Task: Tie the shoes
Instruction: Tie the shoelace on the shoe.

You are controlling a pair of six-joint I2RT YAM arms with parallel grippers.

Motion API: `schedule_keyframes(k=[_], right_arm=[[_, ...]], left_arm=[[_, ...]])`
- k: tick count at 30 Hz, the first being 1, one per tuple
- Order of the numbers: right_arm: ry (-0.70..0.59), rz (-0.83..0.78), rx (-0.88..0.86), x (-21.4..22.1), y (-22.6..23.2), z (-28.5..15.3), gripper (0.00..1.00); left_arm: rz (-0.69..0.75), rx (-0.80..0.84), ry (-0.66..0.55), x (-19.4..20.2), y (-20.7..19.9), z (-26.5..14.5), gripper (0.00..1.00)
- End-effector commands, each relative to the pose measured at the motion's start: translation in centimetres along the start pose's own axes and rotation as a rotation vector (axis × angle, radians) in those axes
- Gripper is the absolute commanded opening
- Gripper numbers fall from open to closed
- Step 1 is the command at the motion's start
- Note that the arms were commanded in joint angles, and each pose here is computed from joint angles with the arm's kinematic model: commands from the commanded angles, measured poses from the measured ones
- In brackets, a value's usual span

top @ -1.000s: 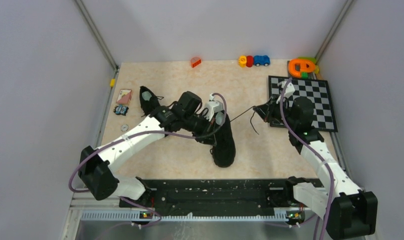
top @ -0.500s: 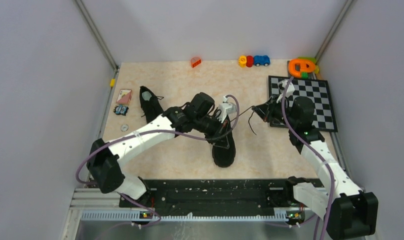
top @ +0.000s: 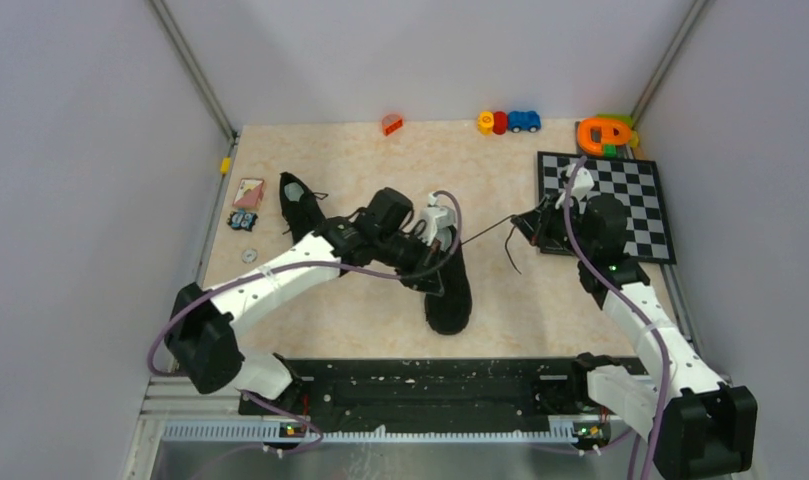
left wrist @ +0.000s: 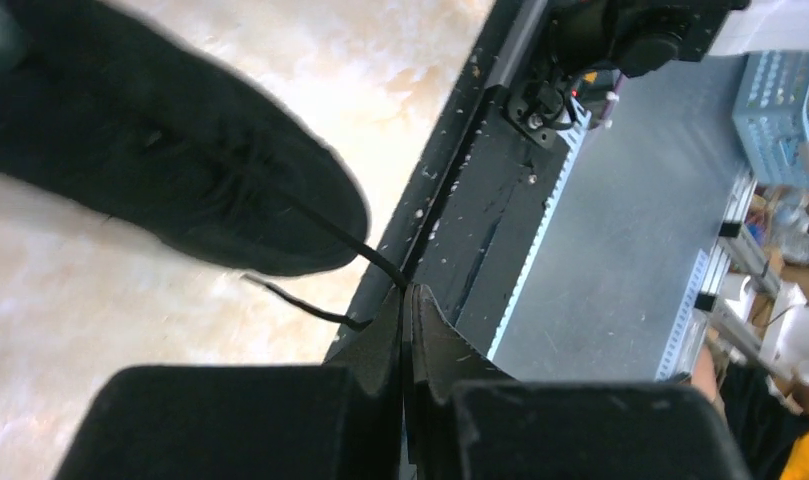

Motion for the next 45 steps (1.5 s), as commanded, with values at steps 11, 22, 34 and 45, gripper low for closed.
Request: schedule_keyframes(k=[11,22,34,45], right_arm=[[0.089,0.09,0.184,8.1,-3.9,-1.4,0.0],[0.086,0.173,0.382,10.3,-7.4,-1.9,0.0],[0.064,0.065,0.057,7.0,-2.6,-0.6,0.28],[-0.03,-0.274,-0.286,5.2,4.4,-0.8,0.91]], left_arm=[[-0.354,-0.208,-0.39,1.0,13.7,-8.7,0.0],[-0.478,-0.253,-0.528,1.5,18.9,-8.8,0.0],[-0.042,-0.283,-0.409,1.3,14.7,-5.4,0.35],[0.512,-0.422,-0.32,0.5,13.1,-3.5,0.82]])
Point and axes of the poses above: each gripper's point midway between its finger pads, its own z axis out along the fingers, its own y axis along the line the jaws close on, x = y × z, the point moved 1 cm from there along -z, back along the fingers, and after that the axes turned 9 degrees about -z, right-handed, at the moved point
